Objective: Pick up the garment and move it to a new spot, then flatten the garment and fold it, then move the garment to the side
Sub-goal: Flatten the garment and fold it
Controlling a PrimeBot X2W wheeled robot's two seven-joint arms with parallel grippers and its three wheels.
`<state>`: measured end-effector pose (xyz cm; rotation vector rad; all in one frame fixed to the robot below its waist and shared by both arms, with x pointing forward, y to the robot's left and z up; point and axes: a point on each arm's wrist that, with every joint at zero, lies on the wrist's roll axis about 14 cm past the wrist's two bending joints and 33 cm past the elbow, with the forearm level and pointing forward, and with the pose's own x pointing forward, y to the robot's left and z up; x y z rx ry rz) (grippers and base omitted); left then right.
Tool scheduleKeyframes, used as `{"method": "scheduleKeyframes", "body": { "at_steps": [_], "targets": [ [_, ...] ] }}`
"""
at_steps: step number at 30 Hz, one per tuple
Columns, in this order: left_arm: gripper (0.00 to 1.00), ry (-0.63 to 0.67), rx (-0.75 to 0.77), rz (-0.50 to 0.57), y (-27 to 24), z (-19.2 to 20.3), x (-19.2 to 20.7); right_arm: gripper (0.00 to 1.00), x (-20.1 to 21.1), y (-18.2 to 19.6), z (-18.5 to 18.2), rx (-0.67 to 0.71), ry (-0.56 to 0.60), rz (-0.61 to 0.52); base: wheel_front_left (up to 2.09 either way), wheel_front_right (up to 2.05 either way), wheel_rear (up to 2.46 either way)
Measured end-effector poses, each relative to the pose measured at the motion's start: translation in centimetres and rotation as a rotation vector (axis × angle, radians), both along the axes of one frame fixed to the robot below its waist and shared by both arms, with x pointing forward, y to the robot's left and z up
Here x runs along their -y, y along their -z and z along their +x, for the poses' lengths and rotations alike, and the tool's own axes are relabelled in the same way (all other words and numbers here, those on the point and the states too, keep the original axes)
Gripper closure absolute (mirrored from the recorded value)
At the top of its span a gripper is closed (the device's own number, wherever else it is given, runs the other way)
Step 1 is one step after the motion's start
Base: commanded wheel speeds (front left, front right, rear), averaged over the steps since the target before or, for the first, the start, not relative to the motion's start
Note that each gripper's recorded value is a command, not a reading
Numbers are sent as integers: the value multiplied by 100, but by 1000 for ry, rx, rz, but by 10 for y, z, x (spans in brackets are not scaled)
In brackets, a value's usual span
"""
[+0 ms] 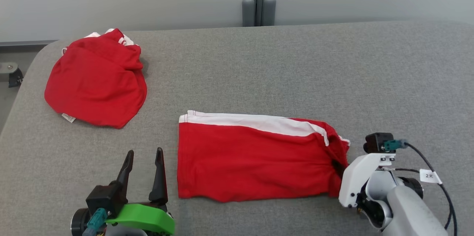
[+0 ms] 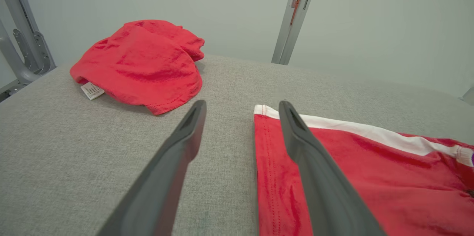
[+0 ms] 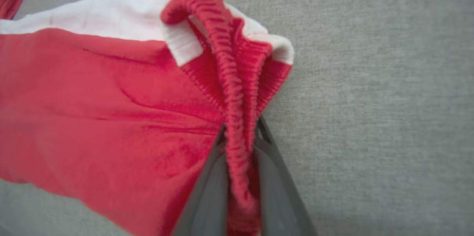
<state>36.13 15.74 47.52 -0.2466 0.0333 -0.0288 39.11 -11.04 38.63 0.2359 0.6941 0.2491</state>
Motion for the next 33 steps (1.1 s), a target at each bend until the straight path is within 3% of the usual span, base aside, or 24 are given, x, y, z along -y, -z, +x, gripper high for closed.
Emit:
{"method": "scheduleKeyframes", "body": {
  "at_steps": [10, 14, 20, 28, 33],
  "targets": [
    [0, 43, -8, -8, 3, 6, 16, 100, 100, -31, 15, 46, 137, -113, 0, 0, 0],
    [0, 55, -9, -10, 4, 9, 19, 100, 112, -37, 15, 52, 163, -110, 0, 0, 0],
    [0, 61, -6, -7, 3, 12, 20, 100, 75, -52, 21, 92, 122, 0, 0, 0, 0],
    [0, 50, 0, -6, 2, 12, 16, 100, 1, -85, 27, 165, -16, 154, 0, 0, 0],
    [0, 35, 8, -9, -1, 13, 12, 100, -39, -86, 25, 155, -91, 211, 0, 0, 0]
  ]
}}
